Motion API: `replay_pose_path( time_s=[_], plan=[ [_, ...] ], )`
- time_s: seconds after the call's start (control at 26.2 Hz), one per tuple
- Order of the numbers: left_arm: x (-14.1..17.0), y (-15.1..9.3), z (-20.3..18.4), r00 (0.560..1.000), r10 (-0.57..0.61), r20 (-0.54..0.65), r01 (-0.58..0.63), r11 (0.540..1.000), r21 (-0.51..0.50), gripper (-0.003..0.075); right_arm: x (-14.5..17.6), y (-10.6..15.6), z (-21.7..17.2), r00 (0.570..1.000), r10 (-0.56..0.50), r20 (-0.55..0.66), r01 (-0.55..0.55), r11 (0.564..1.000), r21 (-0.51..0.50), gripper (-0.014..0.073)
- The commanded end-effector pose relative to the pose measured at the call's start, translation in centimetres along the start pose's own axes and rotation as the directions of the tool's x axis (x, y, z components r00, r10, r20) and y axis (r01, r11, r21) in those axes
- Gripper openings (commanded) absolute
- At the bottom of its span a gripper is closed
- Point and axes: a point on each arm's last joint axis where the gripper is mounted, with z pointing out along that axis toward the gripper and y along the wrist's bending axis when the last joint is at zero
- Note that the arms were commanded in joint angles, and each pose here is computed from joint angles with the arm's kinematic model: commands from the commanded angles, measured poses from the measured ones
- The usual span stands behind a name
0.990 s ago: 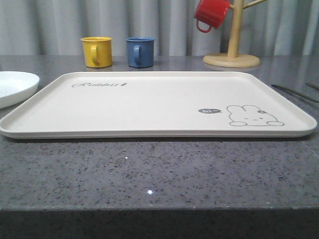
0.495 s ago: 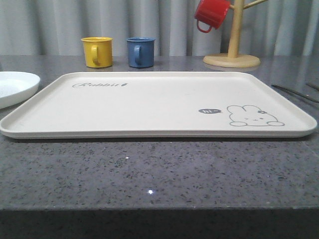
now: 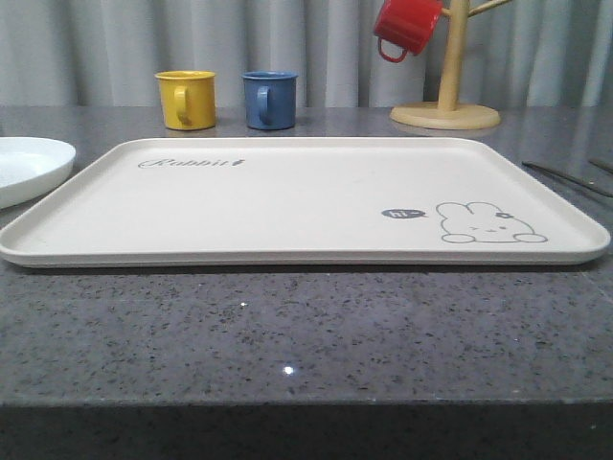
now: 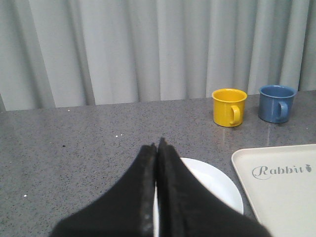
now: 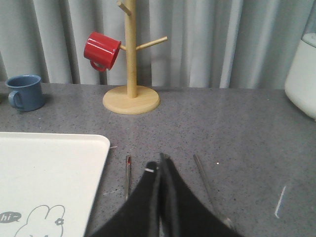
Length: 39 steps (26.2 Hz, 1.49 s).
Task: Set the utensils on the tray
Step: 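Reach the left gripper to the white plate and grasp its rim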
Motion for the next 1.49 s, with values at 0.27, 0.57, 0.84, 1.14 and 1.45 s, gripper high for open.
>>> replay_pose_path(
  time_s=[0.27,0.57,0.84,1.14,1.45],
  plan=[
    [-1.7,0.2,-0.1,0.996,-0.015,0.088,0.016,1.000,-0.012,0.0569,-1.8,0.0,-0.1,0.995,-0.012,0.102,0.011,1.000,0.006,0.0547],
    [-1.6,0.1,0.4,0.994,-0.071,0.082,0.072,0.997,0.002,0.0592,-1.8,0.0,-0.1,0.995,-0.012,0.102,0.011,1.000,0.006,0.0610],
    [-1.7,-1.1,4.4,0.983,0.018,-0.185,0.005,0.993,0.122,0.0564,-1.8,0.0,-0.1,0.995,-0.012,0.102,0.011,1.000,0.006,0.0610],
    [-2.3,-4.5,11.5,0.770,0.352,-0.532,-0.124,0.901,0.417,0.0564,-1.8,0.0,-0.1,0.995,-0.012,0.102,0.011,1.000,0.006,0.0610],
    [-0.2,-6.0,18.0,0.493,0.477,-0.728,-0.089,0.860,0.503,0.0564,-1.8,0.0,-0.1,0.995,-0.012,0.102,0.011,1.000,0.006,0.0610]
  ],
)
